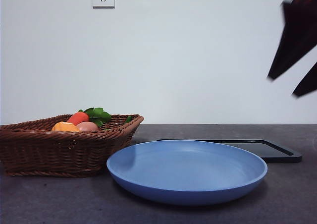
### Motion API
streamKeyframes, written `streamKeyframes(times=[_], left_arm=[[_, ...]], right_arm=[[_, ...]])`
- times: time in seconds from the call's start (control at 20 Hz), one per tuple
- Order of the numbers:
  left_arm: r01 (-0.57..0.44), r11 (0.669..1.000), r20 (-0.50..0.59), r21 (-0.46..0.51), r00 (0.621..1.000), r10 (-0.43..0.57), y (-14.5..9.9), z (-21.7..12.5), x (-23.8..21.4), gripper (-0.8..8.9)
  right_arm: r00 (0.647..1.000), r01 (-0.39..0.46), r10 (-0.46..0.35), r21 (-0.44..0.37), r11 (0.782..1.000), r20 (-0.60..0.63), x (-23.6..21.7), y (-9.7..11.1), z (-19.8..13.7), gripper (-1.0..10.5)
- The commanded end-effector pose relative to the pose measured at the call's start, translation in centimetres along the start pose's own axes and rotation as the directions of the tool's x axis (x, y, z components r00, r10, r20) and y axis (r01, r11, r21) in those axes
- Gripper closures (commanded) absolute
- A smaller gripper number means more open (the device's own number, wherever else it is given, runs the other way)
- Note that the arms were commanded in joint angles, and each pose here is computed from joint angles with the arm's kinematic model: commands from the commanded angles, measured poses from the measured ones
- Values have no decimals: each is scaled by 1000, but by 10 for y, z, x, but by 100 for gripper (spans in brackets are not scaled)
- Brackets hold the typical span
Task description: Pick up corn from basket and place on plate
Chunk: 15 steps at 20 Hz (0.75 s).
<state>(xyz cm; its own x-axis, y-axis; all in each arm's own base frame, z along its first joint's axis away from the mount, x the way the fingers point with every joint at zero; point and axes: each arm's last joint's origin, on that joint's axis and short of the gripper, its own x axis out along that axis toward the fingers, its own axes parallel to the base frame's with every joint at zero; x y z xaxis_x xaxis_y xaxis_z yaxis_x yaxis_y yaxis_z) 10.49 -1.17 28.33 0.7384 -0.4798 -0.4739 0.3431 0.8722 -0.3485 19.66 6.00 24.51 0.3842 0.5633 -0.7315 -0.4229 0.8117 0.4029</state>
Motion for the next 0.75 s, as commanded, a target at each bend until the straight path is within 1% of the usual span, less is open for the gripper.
streamKeyframes(times=[0.05,0.25,0.5,0.6,0.75], left_arm=[[5,1000,21,15,1000,-5,-2,5,-3,428],[5,1000,21,15,1000,-5,-2,5,-3,428],[5,1000,21,15,1000,-5,-2,5,-3,428],[5,1000,21,15,1000,-5,-2,5,-3,428],[5,1000,21,15,1000,-5,-2,5,-3,428]], right_arm=[[999,-15,15,6,1000,-36,21,-4,10,641],[994,-24,28,31,999,-109,60,-15,14,644],[988,-36,40,33,999,-152,92,-21,14,684],[986,-37,42,30,999,-159,100,-22,13,708],[984,-37,42,33,999,-175,107,-24,12,779]])
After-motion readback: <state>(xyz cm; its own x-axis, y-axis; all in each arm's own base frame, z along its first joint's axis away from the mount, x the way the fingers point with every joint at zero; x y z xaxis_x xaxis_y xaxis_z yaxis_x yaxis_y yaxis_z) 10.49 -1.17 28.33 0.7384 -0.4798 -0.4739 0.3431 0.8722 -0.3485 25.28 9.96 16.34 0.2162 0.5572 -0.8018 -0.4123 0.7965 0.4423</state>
